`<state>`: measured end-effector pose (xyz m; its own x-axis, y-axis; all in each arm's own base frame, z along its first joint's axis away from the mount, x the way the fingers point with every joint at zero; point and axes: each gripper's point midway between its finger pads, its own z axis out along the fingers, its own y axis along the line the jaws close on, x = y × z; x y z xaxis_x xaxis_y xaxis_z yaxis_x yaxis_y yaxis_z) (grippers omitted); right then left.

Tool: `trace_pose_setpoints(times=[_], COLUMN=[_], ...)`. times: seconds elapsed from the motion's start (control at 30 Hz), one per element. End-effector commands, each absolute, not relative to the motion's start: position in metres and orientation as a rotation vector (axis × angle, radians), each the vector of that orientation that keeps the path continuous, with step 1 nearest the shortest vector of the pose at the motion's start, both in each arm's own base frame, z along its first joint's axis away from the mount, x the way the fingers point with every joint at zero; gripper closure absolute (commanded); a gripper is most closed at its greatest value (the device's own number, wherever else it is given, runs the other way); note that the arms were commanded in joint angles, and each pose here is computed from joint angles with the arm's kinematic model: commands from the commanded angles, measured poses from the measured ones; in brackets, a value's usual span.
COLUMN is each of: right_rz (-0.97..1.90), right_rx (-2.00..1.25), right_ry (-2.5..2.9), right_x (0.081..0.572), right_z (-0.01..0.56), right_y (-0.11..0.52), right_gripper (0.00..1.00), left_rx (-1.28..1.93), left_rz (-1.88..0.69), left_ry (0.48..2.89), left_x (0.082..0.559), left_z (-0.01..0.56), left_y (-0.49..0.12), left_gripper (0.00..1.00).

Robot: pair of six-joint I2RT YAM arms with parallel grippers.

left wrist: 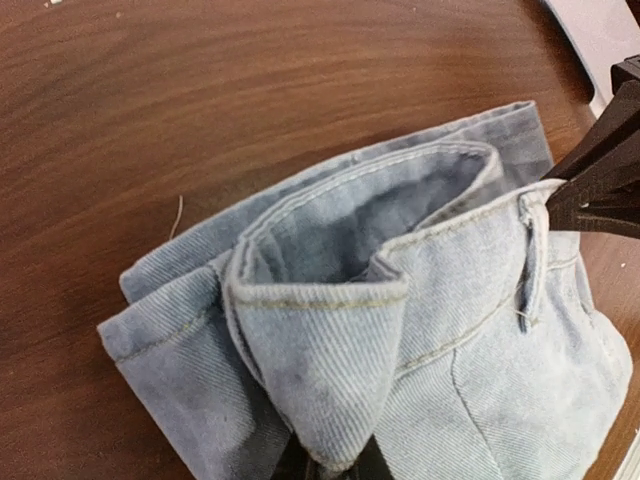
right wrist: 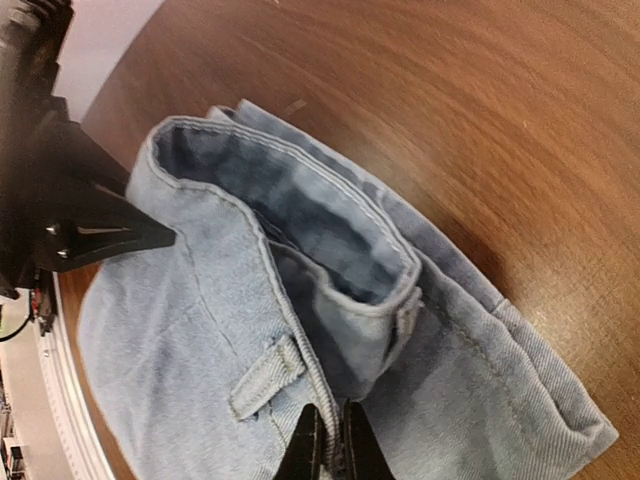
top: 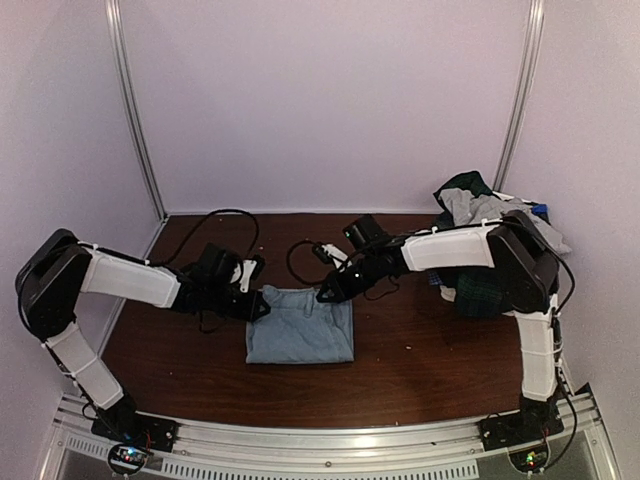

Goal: Fold and stack the mixed laundry pile
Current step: Adjust the square-folded skirt at the center of the board.

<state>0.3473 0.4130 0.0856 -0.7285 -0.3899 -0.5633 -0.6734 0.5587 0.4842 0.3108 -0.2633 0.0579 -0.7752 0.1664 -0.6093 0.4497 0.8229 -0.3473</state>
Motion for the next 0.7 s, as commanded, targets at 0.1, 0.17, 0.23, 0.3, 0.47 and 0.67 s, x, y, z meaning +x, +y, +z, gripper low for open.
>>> trace_pose_setpoints(times=[0.1,0.17,0.23,0.3,0.47,0.67], right_rz=[0.738,0.737,0.753,0.783,1.009,1.327], right_rx=[-0.745,-0.739,-0.737,-0.726,-0.715,-0.709], right_ry=[2.419,2.400,2.371,2.322,2.216,2.231], right_x=[0.391,0.393,0.391,0.386,0.349,0.298], right_z=[0.052,0.063,0.086,0.117,0.172,0.151], right_y=[0.393,0.393,0.392,0.388,0.385,0.409], right_gripper=[0.89,0.78,0.61,0.48,0.33,0.33], left_rx=[0.401,0.389,0.388,0.420,0.572,0.612], left_rz=[-0.568,-0.541,-0.512,-0.542,-0.783,-1.029], left_ry=[2.443,2.416,2.365,2.284,2.188,2.133], left_x=[0.334,0.337,0.339,0.336,0.297,0.272], left_z=[0.037,0.050,0.074,0.108,0.152,0.150], left_y=[-0.261,-0.256,-0.251,-0.252,-0.272,-0.305], left_gripper=[0.85,0.68,0.52,0.41,0.31,0.31])
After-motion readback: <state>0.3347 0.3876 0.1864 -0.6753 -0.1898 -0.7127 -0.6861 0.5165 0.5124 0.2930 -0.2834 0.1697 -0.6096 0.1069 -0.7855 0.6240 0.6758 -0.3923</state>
